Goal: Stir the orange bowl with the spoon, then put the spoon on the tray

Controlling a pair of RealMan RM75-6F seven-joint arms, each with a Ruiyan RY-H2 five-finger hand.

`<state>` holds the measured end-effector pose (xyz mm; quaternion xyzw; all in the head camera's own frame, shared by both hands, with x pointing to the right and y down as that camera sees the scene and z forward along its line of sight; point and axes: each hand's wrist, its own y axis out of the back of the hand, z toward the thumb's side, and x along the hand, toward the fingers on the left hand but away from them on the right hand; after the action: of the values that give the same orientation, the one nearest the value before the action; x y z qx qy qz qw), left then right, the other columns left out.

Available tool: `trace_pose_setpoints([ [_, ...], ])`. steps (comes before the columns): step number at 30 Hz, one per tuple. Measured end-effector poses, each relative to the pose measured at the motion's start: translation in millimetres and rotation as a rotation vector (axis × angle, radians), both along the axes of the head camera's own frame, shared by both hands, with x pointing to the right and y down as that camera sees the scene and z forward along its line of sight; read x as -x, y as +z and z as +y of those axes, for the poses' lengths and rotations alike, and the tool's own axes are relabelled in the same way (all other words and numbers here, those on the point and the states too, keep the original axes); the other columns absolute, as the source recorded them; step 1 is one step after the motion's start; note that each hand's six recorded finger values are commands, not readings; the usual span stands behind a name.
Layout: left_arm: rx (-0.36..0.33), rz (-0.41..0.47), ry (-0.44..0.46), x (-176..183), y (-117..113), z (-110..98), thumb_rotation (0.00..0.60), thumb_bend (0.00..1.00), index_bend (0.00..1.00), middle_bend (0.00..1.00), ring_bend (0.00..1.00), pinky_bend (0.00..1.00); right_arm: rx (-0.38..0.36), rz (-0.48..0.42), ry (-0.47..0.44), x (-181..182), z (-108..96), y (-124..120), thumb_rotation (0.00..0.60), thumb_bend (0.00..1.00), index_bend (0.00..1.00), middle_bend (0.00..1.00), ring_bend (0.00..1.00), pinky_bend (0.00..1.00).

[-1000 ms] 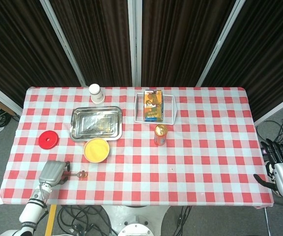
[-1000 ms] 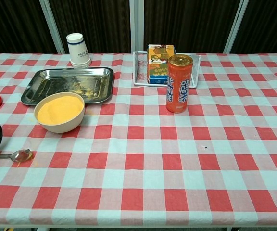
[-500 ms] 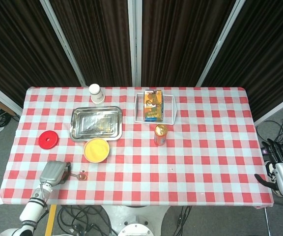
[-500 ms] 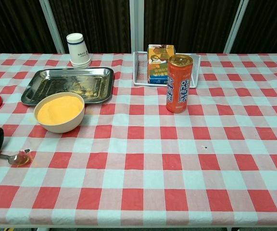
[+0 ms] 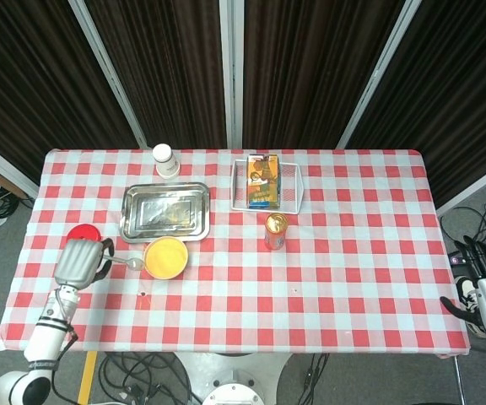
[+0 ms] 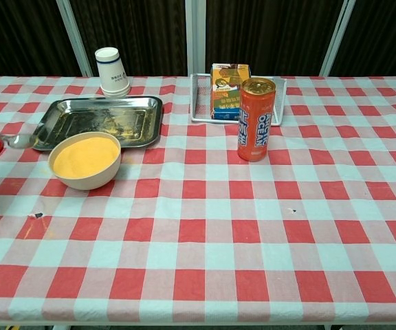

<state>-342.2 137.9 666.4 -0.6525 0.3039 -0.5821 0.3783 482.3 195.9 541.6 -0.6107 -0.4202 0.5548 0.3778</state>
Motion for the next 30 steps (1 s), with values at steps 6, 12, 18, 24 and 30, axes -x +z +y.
trace_pose_setpoints([
  [6, 0.003, -0.057, 0.06, -20.7, 14.2, -22.4, 0.6, 0.41, 0.62, 0.85, 0.81, 0.91, -0.014, 0.002, 0.008, -2.7, 0.0, -3.5, 0.6, 0.1, 0.0, 0.02, 0.0, 0.0],
  [12, 0.04, -0.124, 0.088, -36.2, 39.3, -23.4, 0.6, 0.4, 0.61, 0.85, 0.81, 0.91, -0.035, 0.018, 0.034, -10.2, -3.0, -9.3, 0.6, 0.1, 0.0, 0.02, 0.0, 0.0],
  [18, 0.074, -0.127, 0.09, -42.2, 51.7, -19.0, 0.6, 0.4, 0.61, 0.85, 0.81, 0.91, -0.026, 0.013, 0.032, -8.7, -4.2, -7.1, 0.6, 0.1, 0.0, 0.02, 0.0, 0.0],
  [24, 0.084, -0.12, 0.092, -45.4, 52.6, -16.1, 0.6, 0.39, 0.54, 0.84, 0.81, 0.91, -0.025, 0.011, 0.038, -9.7, -4.7, -6.1, 0.6, 0.1, 0.0, 0.02, 0.0, 0.0],
  [30, 0.105, -0.106, 0.105, -49.7, 52.3, -13.3, 0.6, 0.39, 0.49, 0.84, 0.81, 0.9, -0.032, 0.006, 0.044, -10.8, -5.5, -7.5, 0.6, 0.1, 0.0, 0.02, 0.0, 0.0],
])
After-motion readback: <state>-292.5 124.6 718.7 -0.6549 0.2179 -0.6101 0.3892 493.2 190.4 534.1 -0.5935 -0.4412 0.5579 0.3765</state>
